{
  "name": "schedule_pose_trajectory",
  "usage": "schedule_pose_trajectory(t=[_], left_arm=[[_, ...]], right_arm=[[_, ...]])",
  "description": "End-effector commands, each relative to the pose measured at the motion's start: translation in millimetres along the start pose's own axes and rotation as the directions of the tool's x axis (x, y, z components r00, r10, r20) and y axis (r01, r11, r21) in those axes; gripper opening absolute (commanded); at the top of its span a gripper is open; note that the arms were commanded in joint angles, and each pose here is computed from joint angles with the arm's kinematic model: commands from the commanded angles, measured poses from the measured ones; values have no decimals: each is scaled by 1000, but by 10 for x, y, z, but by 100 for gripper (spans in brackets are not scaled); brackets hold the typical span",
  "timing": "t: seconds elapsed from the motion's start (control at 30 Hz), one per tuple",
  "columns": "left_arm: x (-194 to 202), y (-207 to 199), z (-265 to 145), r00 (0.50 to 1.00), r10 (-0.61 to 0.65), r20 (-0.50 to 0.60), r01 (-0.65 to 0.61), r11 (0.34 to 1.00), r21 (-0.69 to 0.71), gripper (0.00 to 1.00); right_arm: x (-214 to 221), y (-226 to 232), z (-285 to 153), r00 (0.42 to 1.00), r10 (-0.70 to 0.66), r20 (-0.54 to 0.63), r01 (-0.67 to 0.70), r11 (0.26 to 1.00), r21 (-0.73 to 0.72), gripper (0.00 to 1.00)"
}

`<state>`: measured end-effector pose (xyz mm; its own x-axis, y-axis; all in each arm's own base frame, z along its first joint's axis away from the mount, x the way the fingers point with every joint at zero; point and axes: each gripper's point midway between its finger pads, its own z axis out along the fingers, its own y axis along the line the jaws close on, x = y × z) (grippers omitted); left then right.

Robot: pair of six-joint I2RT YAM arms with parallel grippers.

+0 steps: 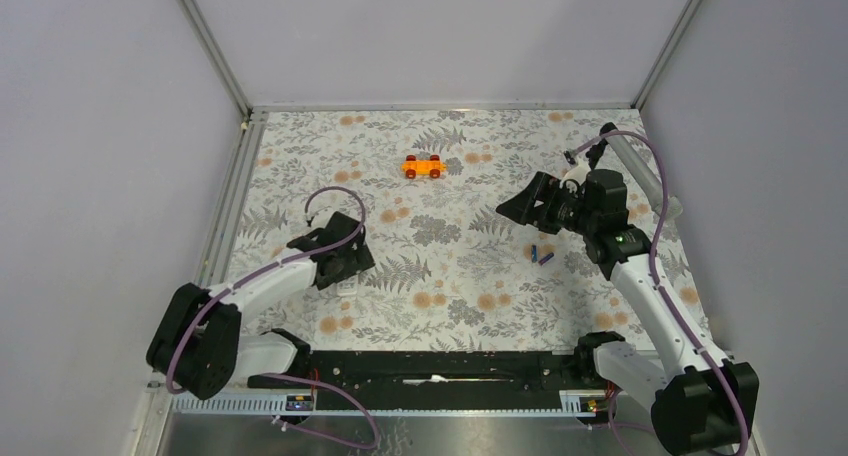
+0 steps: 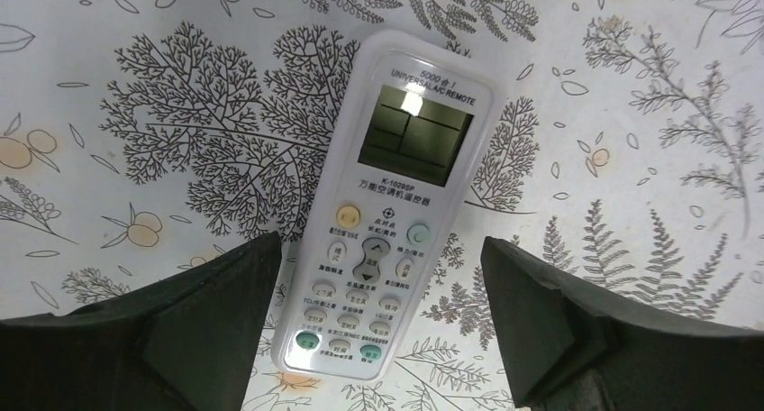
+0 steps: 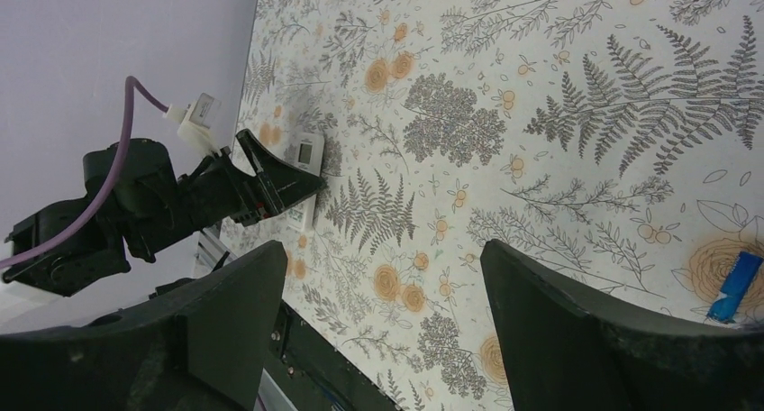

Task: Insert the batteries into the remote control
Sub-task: Pick up the remote control from the center of the board.

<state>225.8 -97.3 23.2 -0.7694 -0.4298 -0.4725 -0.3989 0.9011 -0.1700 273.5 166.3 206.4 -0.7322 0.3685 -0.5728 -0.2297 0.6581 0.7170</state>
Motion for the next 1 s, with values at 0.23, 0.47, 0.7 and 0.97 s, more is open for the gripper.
schedule_pose_trajectory(t=[0.23, 0.47, 0.7, 0.97], left_arm=[[-103, -70, 17, 991, 132, 16, -130, 990, -58, 61], [-268, -806, -320, 971, 212, 112, -237, 912, 335, 46], [-341, -1710, -1149, 970, 205, 132, -232, 610, 757, 44], [-565, -2161, -1946, 999, 36, 39, -49, 332, 942, 44]], right_arm=[[58, -61, 3, 999, -32, 7, 32, 999, 10, 87], [253, 105, 95, 999, 0, -48, -7, 988, -157, 88], [643, 693, 252, 993, -22, -113, -21, 932, -361, 94], [591, 1236, 175, 997, 68, -28, -72, 848, -524, 100]])
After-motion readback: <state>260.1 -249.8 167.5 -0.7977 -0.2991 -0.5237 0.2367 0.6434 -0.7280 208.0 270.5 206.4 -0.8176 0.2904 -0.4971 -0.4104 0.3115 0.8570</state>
